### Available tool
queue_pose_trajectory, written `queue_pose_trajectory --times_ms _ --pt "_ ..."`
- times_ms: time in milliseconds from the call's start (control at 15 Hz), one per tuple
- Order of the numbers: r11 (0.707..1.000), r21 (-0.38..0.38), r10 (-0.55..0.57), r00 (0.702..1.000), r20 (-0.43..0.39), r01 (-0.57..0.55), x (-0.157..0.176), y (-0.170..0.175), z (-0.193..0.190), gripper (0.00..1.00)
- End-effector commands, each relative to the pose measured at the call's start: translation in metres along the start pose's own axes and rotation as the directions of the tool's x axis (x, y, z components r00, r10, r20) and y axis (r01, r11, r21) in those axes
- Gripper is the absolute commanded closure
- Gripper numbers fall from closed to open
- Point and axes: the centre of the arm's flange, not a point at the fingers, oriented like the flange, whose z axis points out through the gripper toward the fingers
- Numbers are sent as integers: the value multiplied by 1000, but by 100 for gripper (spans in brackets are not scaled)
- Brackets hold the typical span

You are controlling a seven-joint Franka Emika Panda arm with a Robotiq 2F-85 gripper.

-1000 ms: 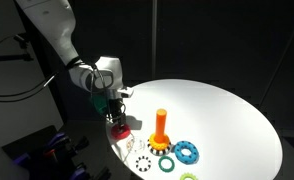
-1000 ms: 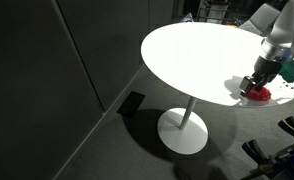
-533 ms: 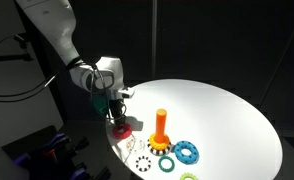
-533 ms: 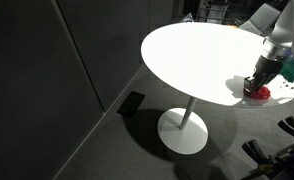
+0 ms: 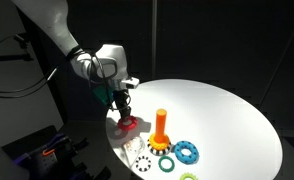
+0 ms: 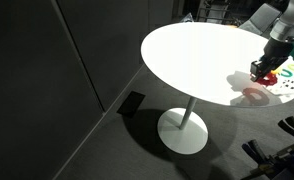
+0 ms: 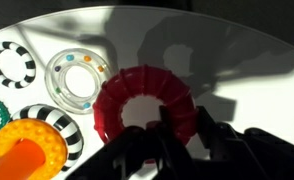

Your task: Pick up the red ring and place it on the ring stacking stand

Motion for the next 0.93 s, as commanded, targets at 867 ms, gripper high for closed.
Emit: queue_pose_trajectory --times_ms 867 --pt "983 -66 168 983 -79 -173 55 80 -143 89"
